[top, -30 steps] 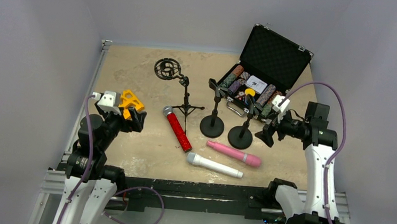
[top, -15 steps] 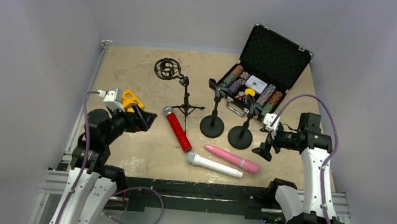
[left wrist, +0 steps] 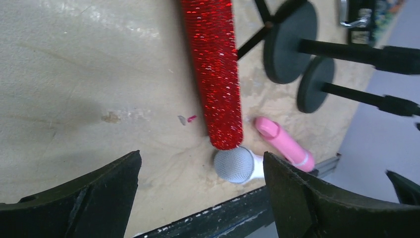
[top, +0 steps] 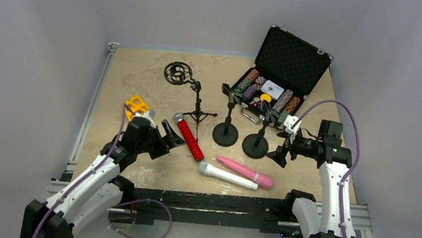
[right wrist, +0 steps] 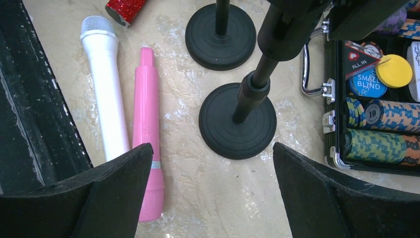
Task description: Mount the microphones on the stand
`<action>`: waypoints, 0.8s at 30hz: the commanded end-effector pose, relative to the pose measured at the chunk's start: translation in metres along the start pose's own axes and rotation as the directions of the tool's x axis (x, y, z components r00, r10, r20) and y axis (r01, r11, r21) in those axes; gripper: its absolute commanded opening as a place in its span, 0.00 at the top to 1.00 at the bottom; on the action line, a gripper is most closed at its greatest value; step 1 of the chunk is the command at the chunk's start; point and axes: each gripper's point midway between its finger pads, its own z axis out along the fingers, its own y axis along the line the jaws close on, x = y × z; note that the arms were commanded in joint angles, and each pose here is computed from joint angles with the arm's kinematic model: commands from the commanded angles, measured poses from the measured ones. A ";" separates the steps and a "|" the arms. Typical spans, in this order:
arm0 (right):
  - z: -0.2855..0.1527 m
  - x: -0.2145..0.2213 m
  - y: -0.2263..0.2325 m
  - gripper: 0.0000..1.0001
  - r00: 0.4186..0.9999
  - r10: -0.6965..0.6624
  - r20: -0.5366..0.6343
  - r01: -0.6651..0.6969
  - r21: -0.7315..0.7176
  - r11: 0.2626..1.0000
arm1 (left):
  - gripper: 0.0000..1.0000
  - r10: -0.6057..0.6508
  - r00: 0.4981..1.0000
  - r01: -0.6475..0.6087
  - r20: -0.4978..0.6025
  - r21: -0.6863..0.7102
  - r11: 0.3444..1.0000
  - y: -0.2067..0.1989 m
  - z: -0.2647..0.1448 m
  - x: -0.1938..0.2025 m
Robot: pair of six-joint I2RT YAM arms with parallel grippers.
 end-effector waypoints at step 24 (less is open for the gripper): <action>0.003 -0.003 -0.001 0.07 0.999 0.040 0.023 -0.039 -0.020 0.999 | 0.31 -0.012 0.999 -0.009 -0.045 -0.431 0.902 0.000 0.082 0.019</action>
